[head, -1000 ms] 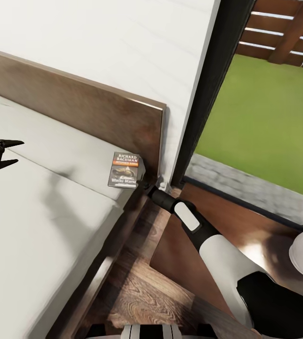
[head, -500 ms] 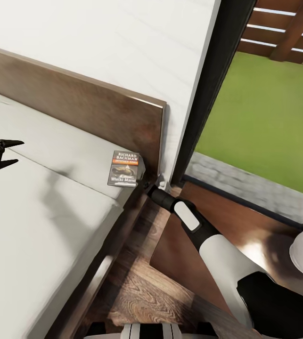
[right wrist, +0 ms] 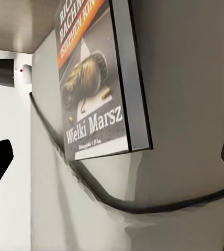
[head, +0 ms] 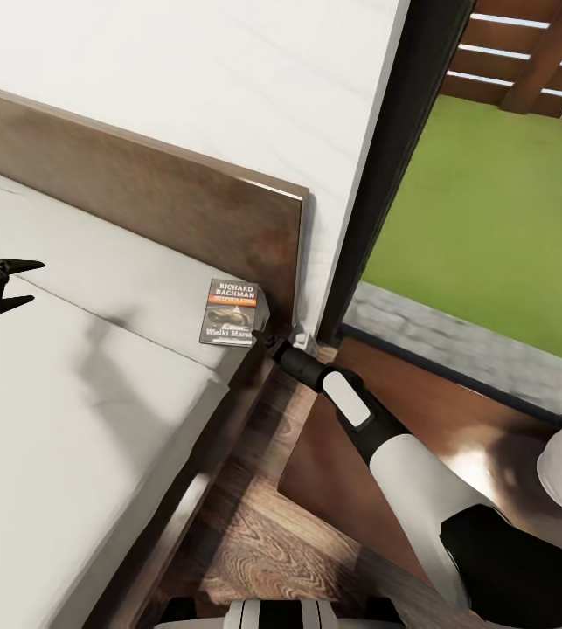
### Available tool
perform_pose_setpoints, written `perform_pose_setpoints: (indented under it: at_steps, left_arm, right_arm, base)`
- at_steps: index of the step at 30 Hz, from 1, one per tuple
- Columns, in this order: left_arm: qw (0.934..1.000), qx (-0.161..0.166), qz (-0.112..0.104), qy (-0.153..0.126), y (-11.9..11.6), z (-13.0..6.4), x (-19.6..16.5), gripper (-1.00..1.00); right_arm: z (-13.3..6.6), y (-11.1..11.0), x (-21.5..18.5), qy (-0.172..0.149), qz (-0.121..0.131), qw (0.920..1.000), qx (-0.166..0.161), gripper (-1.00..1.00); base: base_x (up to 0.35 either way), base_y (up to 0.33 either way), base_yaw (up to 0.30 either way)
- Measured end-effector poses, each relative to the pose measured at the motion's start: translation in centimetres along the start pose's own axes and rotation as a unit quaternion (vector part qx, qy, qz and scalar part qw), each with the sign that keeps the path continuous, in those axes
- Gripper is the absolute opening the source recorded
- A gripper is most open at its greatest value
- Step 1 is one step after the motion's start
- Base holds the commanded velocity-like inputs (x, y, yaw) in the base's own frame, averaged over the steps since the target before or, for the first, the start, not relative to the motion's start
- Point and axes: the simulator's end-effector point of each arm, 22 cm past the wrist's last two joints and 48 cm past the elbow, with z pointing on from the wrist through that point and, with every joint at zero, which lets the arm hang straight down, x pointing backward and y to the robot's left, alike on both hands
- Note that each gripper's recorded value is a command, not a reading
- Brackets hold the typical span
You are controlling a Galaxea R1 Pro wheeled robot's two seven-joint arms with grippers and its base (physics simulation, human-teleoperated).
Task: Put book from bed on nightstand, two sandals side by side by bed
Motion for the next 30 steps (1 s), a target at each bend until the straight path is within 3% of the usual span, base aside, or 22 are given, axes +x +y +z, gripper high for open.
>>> perform_pose_setpoints:
  at_steps: [30]
  left_arm:
    - [1.0, -0.004, 0.004, 0.003, 0.14, 0.01, 0.1, 1.0]
  right_arm:
    - [0.01, 0.06, 0.0, 0.0, -0.001, 1.0, 0.0, 1.0]
  base:
    - [0.0, 0.0, 0.0]
